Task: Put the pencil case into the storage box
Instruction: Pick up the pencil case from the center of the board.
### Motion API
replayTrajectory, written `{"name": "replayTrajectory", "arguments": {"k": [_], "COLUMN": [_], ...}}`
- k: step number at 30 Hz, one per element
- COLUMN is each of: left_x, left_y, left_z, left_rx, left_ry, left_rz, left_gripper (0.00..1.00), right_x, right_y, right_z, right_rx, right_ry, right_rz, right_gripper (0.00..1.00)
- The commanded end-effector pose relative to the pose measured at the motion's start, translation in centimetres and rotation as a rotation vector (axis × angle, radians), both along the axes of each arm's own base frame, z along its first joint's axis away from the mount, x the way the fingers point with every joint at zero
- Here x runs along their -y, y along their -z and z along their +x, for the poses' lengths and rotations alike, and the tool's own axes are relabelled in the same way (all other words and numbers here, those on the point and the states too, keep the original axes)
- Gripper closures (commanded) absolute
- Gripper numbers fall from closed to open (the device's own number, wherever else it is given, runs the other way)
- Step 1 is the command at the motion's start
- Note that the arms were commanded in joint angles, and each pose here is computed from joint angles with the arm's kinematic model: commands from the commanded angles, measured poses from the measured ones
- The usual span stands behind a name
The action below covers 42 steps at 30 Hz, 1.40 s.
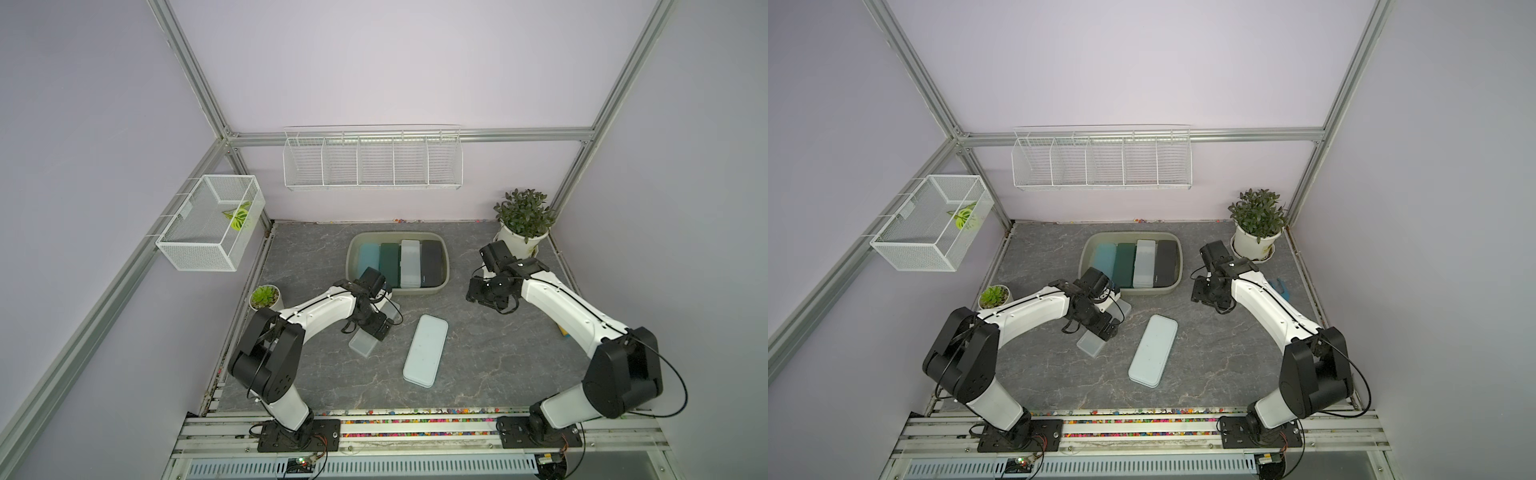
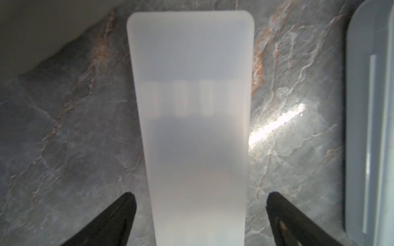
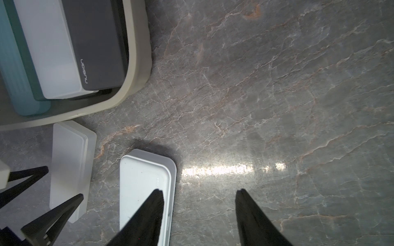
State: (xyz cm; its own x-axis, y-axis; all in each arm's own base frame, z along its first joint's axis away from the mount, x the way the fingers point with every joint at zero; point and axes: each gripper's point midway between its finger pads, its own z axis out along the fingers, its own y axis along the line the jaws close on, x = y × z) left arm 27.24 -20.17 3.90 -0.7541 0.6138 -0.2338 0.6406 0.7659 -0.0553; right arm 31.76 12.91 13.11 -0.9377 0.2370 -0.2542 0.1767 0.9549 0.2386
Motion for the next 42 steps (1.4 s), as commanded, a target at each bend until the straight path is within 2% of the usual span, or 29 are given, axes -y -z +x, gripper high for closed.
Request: {"name": "replayTrajectory", "arguments": {"k": [1,5,9,14,19,24,27,31,34,39,42], "left_x": [0.4,0.1,0.3,-0.1,-0.1,1.8,2.4,3.0,3.6,5.3,6.3], "left_y": [0.8,1.8,2.3,1.6,-2.3,-8.7,-11.3,-13.4,-14.2,-13.6,-13.1], "left_z": [0.4,0.3,-0.5,-0.9,-0.8,-1.9,-1.8,1.8,6.4,14.0,17.4], "left_rx": [0.006,-0.010,-0.046,-0.082,-0.036,-0.045,-0.035,0.070,0.114,0.145,0.159], "left_ry": [0.055,0.062,0.070,0.021,-0.012,-0.030,-0.060,-0.108,-0.164,-0.255,-0.303], "left_rz": [0.021,0.063,0.071,0.095,0.061,-0.106,-0.157,-0.176,-0.191,-0.217,-0.229], "left_gripper": [0.00,0.02,0.13,0.29,0.32,0.32,0.29,0.27,0.27,0.27,0.27], "right_x": [0.4,0.5,0.4,0.3,0.2,0.2,0.0,-0.3,-0.5,-0.8,-0.7], "right_y": [0.2,0.3,0.3,0.3,0.1,0.0,-0.2,-0.5,-0.7,-1.2,-1.6], "right_z": [-0.4,-0.4,-0.3,-0.2,0.0,0.2,0.4,0.8,1.1,1.1,1.0], "right_rx": [-0.003,-0.006,-0.009,-0.012,-0.010,-0.005,-0.002,0.002,0.006,0.009,0.017], "right_ry": [0.004,0.009,0.014,0.012,0.005,0.004,0.003,-0.007,-0.013,-0.017,-0.019], "right_rz": [-0.024,-0.029,-0.028,-0.023,-0.024,-0.026,-0.019,-0.013,-0.007,0.008,0.006], "right_gripper": [0.40,0.40,0.40,0.41,0.41,0.41,0.41,0.41,0.41,0.41,0.41]}}
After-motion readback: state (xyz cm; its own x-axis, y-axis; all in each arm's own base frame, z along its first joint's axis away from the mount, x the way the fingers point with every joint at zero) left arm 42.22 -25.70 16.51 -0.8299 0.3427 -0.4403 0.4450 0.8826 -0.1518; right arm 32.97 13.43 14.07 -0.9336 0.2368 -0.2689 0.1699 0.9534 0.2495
